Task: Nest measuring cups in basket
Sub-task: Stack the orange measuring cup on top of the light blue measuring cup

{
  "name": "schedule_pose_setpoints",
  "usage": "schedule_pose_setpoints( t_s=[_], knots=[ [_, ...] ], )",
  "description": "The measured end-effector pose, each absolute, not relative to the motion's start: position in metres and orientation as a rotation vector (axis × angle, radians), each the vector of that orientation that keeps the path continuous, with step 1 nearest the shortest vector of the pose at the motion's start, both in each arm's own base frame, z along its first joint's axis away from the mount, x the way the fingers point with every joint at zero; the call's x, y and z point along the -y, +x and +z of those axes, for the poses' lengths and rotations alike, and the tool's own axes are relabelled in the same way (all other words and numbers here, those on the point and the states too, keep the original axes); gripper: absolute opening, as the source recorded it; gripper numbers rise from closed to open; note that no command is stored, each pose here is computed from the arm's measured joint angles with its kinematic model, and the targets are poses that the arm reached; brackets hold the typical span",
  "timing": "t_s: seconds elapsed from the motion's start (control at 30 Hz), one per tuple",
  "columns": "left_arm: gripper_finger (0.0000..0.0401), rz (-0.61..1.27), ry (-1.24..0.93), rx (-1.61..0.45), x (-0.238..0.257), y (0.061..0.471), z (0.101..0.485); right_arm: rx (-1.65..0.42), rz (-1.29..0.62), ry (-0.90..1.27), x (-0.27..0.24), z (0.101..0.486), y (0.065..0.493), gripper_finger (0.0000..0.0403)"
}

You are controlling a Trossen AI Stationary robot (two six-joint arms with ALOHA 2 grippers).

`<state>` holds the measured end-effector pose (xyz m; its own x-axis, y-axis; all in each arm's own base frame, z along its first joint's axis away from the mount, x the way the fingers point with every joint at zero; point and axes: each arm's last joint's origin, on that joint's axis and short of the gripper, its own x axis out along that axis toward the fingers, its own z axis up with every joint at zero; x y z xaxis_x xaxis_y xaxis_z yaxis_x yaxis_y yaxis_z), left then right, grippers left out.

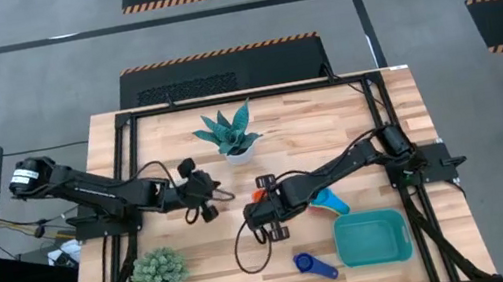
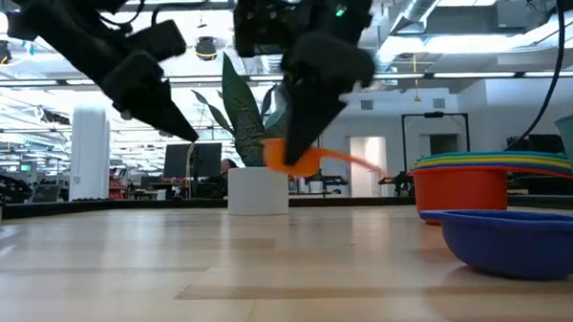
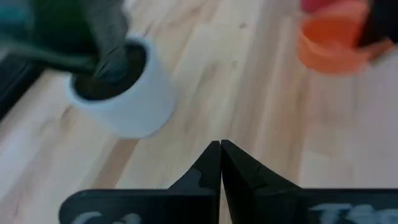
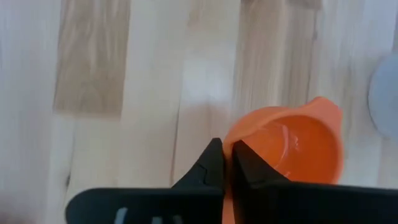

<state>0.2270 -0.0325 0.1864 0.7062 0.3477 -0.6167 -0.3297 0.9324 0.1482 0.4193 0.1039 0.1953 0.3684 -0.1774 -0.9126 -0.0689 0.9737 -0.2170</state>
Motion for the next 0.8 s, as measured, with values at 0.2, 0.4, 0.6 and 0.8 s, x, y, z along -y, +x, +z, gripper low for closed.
schedule_pose_setpoints(
  t_s=[0.2,0.4,0.6,0.8],
  knots=[
    [0.0000,0.304,0.083,-0.668,0.045,0.227,0.189,-1.355,-0.180,-0.328,-0.118,0.218,0.391,0.0011],
    [0.0000,0.282,0.075,-0.597,0.049,0.231,0.194,-1.499,-0.360,-0.372,-0.124,0.243,0.347,0.0011],
    [0.0000,0.254,0.085,-0.450,0.051,0.240,0.208,-1.440,-0.342,-0.346,-0.129,0.255,0.318,0.0011],
    [0.0000,0.242,0.071,-0.404,0.052,0.242,0.212,-1.409,-0.368,-0.226,-0.111,0.242,0.280,0.0011]
  ],
)
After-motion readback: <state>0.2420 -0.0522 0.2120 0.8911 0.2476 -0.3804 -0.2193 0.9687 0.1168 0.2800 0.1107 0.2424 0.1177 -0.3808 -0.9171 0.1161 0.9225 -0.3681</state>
